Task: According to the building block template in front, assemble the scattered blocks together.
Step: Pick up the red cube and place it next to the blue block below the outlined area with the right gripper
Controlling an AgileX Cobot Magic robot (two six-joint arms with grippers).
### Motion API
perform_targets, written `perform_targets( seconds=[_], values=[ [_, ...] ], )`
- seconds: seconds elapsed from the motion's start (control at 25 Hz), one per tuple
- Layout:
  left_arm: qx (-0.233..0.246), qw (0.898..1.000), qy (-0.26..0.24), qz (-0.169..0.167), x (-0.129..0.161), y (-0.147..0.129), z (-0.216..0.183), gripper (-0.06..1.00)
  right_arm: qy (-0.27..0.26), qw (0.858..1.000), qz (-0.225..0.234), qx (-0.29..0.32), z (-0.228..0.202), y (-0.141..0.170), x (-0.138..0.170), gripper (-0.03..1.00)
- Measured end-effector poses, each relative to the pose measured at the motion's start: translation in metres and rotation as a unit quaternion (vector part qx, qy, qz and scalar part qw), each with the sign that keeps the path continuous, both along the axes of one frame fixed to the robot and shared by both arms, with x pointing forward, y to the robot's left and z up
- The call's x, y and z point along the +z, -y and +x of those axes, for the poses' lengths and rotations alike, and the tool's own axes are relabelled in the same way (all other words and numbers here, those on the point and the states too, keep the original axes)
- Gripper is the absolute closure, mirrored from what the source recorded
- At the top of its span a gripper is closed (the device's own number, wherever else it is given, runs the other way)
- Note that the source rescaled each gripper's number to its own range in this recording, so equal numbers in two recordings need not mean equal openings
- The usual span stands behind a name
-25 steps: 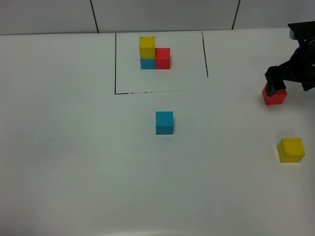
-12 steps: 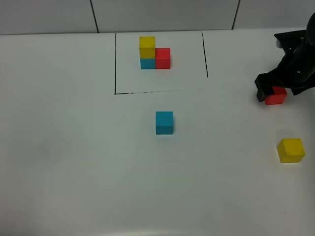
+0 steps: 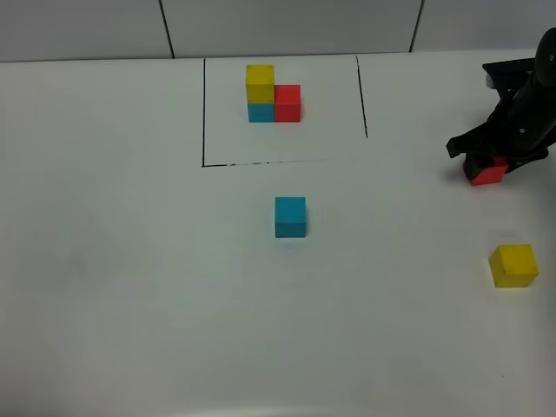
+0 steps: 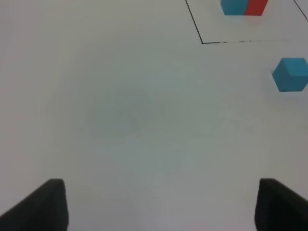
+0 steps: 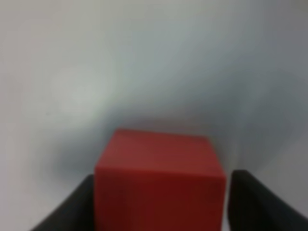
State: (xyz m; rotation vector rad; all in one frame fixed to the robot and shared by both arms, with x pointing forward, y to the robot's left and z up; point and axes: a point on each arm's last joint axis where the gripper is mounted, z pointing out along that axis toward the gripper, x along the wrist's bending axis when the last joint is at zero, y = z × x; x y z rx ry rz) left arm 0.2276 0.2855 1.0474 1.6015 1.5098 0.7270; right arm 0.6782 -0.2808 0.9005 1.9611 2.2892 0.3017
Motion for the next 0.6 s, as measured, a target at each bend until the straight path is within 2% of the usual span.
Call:
perform_targets(
  seconds=[0.2,0.28,0.36,0.44,0.52,0.6],
  values=[
    [0.0,1.0,0.0,0.0,0.0,0.0,0.0,-0.02,0.009,0.997,-0.019,0.071,-0.003,-0.009,0.014,0.95],
    [0.0,1.0,0.0,0.0,0.0,0.0,0.0,-0.02,0.018,0.992,-0.03,0.125,-0.007,-0.021,0.029,0.95],
    [0.0,1.0,0.0,0.0,0.0,0.0,0.0,-0.02,0.021,0.98,-0.042,0.195,-0.014,-0.038,0.043,0.95],
    [0.0,1.0,0.0,0.0,0.0,0.0,0.0,-0.02,-0.007,0.957,-0.055,0.285,-0.025,-0.055,0.05,0.95],
    [0.0,1.0,0.0,0.0,0.0,0.0,0.0,-0.02,-0.041,0.916,-0.062,0.395,-0.038,-0.076,0.051,0.95],
    [0.0,1.0,0.0,0.0,0.0,0.0,0.0,-0.02,-0.064,0.874,-0.062,0.478,-0.051,-0.098,0.051,0.95]
  ],
)
